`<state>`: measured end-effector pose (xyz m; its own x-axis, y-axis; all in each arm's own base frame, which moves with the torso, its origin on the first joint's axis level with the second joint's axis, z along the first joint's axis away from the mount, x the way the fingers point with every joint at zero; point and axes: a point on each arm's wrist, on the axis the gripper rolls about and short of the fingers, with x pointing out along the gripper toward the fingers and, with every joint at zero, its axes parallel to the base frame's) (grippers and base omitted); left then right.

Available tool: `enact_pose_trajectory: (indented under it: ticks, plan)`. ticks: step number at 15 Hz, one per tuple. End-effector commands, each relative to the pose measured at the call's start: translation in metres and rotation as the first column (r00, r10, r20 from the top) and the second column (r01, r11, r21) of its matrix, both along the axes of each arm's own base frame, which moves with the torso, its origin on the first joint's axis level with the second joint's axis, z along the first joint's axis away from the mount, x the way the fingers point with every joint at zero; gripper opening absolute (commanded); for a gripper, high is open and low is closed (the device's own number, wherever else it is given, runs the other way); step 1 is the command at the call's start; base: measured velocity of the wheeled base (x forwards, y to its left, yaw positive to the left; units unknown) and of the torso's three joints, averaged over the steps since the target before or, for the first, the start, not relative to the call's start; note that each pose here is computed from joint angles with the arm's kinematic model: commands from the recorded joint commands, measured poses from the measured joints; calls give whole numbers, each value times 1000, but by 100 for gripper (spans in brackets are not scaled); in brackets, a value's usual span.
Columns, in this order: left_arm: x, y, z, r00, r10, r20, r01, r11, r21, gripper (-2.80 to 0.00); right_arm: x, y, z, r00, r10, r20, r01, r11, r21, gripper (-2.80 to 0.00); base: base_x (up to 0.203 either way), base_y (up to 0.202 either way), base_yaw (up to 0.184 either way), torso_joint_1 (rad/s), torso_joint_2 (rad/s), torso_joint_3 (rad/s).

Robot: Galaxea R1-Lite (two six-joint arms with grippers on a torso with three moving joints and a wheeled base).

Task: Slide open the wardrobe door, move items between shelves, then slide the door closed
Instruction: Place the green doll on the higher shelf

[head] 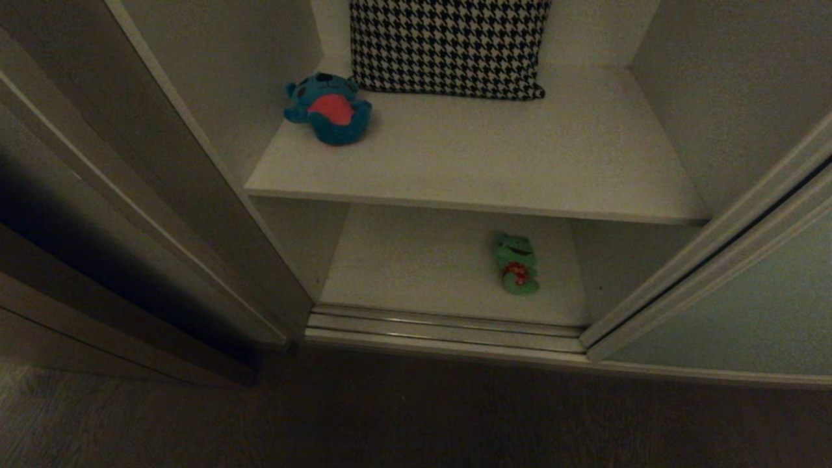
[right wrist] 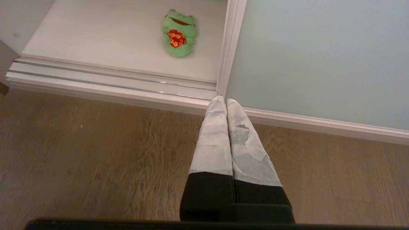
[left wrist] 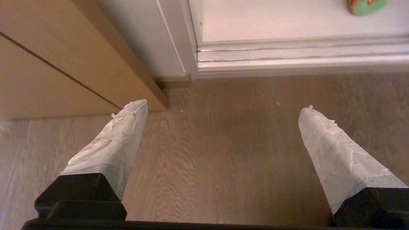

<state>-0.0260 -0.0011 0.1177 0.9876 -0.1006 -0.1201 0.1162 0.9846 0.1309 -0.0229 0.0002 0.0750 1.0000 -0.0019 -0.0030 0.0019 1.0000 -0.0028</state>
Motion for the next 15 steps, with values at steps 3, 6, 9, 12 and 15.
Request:
enact_pose_trajectory:
  ticks: [3, 6, 9, 12, 15]
  plan:
    - [-6, 0, -37, 1000, -2, 3, 2, 1000, 15, -280, 0, 0, 0, 1000, 0, -2, 0, 1000, 0, -280, 0, 0, 0, 0, 0, 0]
    - [-3, 0, -38, 999, 4, 32, -5, 1000, 29, -280, 0, 0, 0, 1000, 0, -1, 0, 1000, 0, -280, 0, 0, 0, 0, 0, 0]
    - [3, 0, -42, 993, 20, 118, -22, 999, 23, -280, 0, 0, 0, 1000, 0, -2, 0, 1000, 0, -280, 0, 0, 0, 0, 0, 0]
    - [3, 0, -43, 993, 52, 106, -46, 997, -59, -280, 0, 0, 0, 1000, 0, -2, 0, 1000, 0, -280, 0, 0, 0, 0, 0, 0]
    - [3, 1, -43, 992, 66, 105, -65, 998, -7, -280, 0, 0, 0, 1000, 0, 0, 0, 1000, 0, -280, 0, 0, 0, 0, 0, 0]
